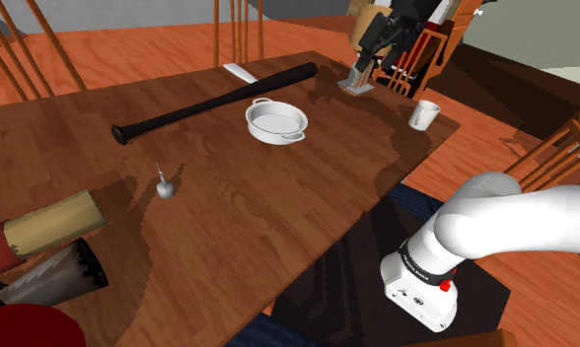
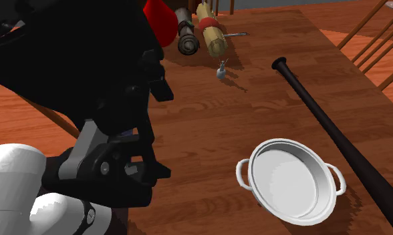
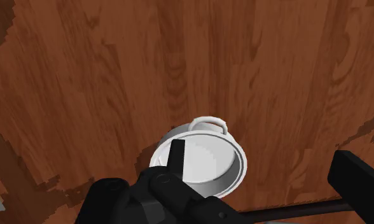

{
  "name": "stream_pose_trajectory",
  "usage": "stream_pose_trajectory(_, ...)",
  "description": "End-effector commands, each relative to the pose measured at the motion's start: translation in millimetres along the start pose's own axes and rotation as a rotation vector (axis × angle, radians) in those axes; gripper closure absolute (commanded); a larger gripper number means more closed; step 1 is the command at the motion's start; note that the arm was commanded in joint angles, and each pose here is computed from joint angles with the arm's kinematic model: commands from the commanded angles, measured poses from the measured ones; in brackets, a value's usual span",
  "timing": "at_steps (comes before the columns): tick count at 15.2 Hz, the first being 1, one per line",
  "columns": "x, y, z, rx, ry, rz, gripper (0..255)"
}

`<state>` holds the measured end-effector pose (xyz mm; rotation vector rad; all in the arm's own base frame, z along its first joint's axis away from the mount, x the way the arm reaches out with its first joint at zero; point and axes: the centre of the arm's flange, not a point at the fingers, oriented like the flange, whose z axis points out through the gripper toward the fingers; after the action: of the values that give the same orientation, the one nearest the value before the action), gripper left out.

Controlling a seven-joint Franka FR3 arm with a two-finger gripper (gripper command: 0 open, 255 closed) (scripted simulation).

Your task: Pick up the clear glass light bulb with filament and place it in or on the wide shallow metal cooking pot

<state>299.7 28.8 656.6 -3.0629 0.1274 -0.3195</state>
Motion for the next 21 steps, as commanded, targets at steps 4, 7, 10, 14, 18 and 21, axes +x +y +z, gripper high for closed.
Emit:
stream_pose_trajectory(4,1.4,-28.1,26.1,0.009,0.012,-0.001,0)
stream_pose_trajectory(7,3.1,-56.5,51.9,0.019,0.024,-0.002,0)
stream_pose_trajectory(10,5.1,-85.2,77.4,0.028,0.036,-0.003,0)
stream_pose_trajectory(14,8.1,-123.7,111.0,0.041,0.052,-0.004,0)
stream_pose_trajectory(18,11.7,-162.7,144.0,0.054,0.068,-0.005,0)
stream_pose_trajectory(21,14.6,-192.2,168.4,0.063,0.080,-0.006,0)
